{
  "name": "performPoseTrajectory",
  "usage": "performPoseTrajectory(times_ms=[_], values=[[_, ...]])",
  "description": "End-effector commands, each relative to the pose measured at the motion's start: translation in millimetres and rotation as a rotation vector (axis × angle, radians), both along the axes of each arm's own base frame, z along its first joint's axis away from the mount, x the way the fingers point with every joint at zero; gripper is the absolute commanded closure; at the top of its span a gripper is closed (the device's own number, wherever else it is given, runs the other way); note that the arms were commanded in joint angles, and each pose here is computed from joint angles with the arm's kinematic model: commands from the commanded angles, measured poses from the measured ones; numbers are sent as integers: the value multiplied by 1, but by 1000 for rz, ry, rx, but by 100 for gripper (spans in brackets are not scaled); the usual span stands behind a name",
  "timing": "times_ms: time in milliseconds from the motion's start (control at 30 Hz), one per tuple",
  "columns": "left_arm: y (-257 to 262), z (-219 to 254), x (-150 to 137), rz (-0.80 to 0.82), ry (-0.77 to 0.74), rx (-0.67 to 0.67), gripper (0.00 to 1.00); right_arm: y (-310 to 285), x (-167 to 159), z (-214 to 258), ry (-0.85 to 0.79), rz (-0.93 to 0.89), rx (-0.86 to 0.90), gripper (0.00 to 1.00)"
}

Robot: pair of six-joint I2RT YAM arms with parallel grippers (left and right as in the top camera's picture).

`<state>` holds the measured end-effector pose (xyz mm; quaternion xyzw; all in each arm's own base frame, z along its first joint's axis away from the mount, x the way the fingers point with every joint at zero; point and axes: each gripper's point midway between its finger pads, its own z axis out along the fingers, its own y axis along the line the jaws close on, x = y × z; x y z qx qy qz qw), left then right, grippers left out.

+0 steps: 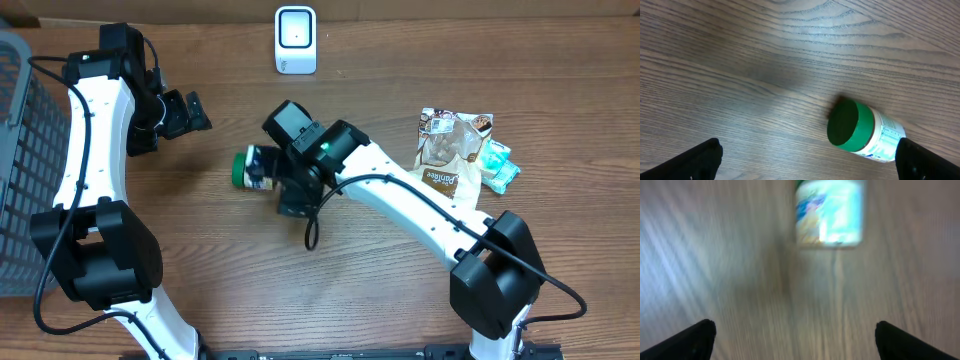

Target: Scan the item barcode

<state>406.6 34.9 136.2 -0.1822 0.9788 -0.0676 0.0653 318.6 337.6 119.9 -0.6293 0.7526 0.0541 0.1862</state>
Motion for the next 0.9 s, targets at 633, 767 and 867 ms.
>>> performPoseTrajectory(times_ms=[633,767,867], values=[[2,7,3,11,-24,1,0,-7,36,-16,405,-1049,305,1],[2,7,4,11,-26,1,1,-4,35,-17,422,-1041,311,8],[0,7,4,1,-29,-5,0,2,41,-13,414,-1028,351,30]])
